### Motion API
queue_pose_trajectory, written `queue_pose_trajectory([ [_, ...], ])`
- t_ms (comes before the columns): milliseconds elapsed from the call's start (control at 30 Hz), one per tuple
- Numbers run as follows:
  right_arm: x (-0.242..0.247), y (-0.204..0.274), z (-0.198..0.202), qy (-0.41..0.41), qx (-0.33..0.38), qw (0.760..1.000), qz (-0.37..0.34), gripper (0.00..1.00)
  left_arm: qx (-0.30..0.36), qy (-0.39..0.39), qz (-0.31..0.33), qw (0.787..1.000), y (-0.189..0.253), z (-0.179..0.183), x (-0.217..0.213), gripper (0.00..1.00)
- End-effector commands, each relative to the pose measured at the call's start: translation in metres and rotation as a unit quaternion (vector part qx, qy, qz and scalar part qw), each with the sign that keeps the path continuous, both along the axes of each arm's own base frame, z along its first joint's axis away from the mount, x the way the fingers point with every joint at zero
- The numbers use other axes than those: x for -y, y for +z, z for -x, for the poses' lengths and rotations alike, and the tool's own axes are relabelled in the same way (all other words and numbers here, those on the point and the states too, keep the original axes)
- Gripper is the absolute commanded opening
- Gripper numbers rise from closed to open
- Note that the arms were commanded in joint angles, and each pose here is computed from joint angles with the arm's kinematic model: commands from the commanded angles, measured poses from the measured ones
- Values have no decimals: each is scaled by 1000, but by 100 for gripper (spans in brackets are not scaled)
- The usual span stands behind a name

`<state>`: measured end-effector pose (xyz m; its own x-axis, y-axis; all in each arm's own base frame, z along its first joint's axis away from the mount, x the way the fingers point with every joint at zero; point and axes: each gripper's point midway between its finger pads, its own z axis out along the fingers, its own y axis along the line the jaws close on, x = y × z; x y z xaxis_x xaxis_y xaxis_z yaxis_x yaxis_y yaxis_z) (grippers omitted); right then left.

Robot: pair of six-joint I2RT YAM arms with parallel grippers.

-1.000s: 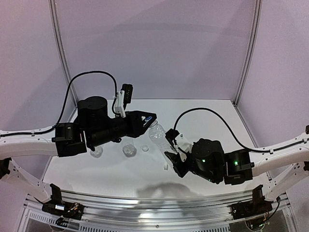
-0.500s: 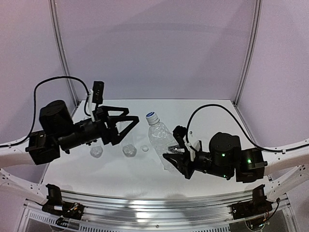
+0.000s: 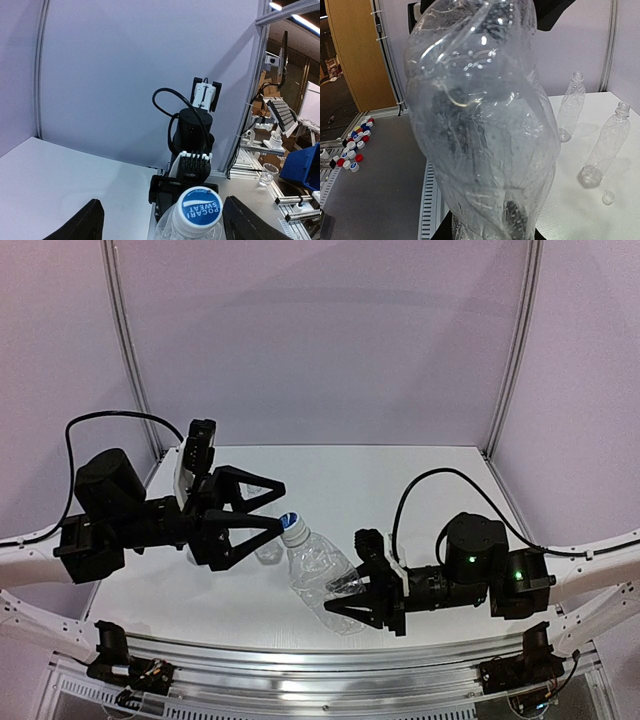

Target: Unscrew the bottle caps

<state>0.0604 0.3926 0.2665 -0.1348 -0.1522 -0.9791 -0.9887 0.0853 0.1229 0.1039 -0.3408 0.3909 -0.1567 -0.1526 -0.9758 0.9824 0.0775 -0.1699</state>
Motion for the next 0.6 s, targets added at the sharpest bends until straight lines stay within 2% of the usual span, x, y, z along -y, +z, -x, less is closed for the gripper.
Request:
queue_pose_trajectory([
  [0, -4, -1, 9, 30, 1, 1000, -4, 27, 23, -40, -5, 999, 4, 16, 8, 80],
  [200, -6, -3, 9, 31, -1, 1000, 1, 27, 36, -53, -9, 998, 5, 26, 12, 79],
  [300, -6, -3, 9, 31, -1, 1000, 2, 27, 39, -53, -12, 998, 4, 26, 14, 65],
  [500, -5, 0, 9, 29, -1, 1000, -2, 27, 39, -49, -30, 998, 0, 23, 22, 28],
  [567, -3, 2, 8, 26, 1, 1000, -6, 27, 37, -46, -36, 998, -2, 22, 25, 22],
])
